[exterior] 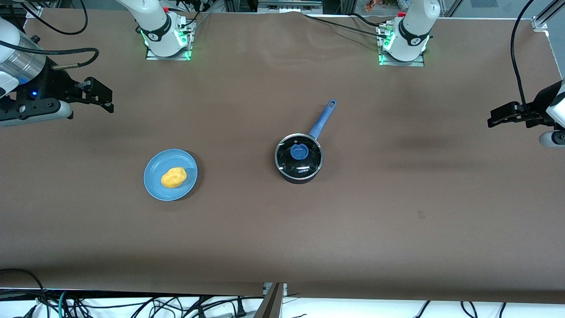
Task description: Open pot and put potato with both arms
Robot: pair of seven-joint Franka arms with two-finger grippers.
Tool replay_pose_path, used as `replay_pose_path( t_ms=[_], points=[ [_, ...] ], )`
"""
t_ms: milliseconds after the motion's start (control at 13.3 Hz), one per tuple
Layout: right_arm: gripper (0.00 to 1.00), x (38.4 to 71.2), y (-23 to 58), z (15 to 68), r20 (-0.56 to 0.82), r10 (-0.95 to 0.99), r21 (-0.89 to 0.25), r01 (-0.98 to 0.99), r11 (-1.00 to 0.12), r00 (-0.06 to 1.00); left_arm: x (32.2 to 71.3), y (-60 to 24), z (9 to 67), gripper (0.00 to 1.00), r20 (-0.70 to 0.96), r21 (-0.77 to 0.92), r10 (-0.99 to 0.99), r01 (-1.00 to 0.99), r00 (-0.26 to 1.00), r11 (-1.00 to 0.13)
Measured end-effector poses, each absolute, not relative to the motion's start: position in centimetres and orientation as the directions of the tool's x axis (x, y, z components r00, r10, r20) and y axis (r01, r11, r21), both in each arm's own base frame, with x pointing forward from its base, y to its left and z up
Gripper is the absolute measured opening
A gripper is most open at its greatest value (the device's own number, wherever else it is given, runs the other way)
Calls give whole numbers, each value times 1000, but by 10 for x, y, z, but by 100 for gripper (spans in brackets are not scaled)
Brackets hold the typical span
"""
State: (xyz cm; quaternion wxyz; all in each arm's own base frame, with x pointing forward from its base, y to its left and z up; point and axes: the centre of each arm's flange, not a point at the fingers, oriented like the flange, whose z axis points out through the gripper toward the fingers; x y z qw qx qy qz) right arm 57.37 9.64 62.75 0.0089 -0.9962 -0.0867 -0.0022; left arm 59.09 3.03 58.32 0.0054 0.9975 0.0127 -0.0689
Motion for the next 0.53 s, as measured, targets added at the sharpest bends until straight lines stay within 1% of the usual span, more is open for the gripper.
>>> replay_pose_path(
  t_ms=[526],
  points=[
    [100,571,96,625,-20,174,-18,174,-985,985,595,30,579,100,-144,9,17,19,989,-1000]
  ],
)
